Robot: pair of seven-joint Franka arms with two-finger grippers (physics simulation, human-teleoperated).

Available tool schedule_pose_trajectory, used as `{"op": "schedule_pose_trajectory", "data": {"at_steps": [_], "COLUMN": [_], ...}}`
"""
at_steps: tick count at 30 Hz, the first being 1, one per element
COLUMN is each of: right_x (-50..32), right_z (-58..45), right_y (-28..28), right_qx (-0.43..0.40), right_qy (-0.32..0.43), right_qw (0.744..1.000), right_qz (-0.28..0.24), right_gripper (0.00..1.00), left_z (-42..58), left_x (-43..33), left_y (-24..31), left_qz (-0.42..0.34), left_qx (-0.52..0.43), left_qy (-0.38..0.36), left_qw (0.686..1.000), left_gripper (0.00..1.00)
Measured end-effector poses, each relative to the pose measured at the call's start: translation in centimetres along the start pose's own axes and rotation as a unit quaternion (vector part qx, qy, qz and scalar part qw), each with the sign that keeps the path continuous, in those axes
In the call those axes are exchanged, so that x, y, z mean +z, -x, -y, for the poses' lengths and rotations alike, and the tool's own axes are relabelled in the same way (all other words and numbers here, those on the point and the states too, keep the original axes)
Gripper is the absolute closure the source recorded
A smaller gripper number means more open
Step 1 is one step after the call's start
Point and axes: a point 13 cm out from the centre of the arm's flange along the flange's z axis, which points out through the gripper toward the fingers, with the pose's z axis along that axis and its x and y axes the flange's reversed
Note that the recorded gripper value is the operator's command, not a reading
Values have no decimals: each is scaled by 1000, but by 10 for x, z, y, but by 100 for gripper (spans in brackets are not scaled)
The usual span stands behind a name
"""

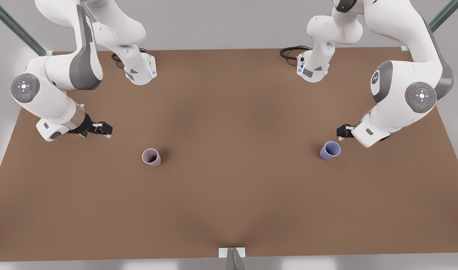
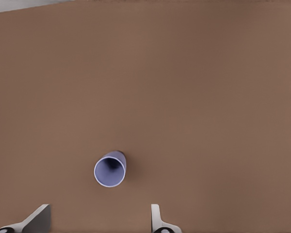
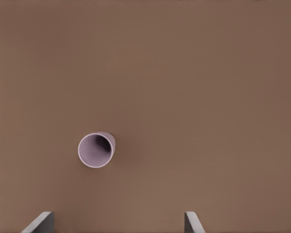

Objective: Stack the cups, with the pink cup at the bottom and the purple cup at the top

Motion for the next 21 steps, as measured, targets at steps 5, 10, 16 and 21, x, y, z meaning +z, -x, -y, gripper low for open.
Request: {"op": "schedule_pose_trajectory", "data": {"at_steps": [5,10,16,21], "right_x": [22,98,164,211], "right_z": [-12,-83,-99,-64], "right_y": [28,31,23,7], "right_qx": [3,-40,-44,-15], "right_qy": [17,42,46,41], "right_qw": [1000,998,995,994], "right_qz": [2,-40,-71,-102], "right_gripper": [0,0,0,0], "left_z": [-22,-23,-23,-23], "left_x": [12,17,24,25], "left_y": [0,0,-1,-2], "left_qz": [-9,-11,-18,-20], "left_qx": [-18,-18,-17,-16], "left_qy": [1,0,1,1], "left_qw": [1000,1000,1000,1000], "left_gripper": [0,0,0,0]}}
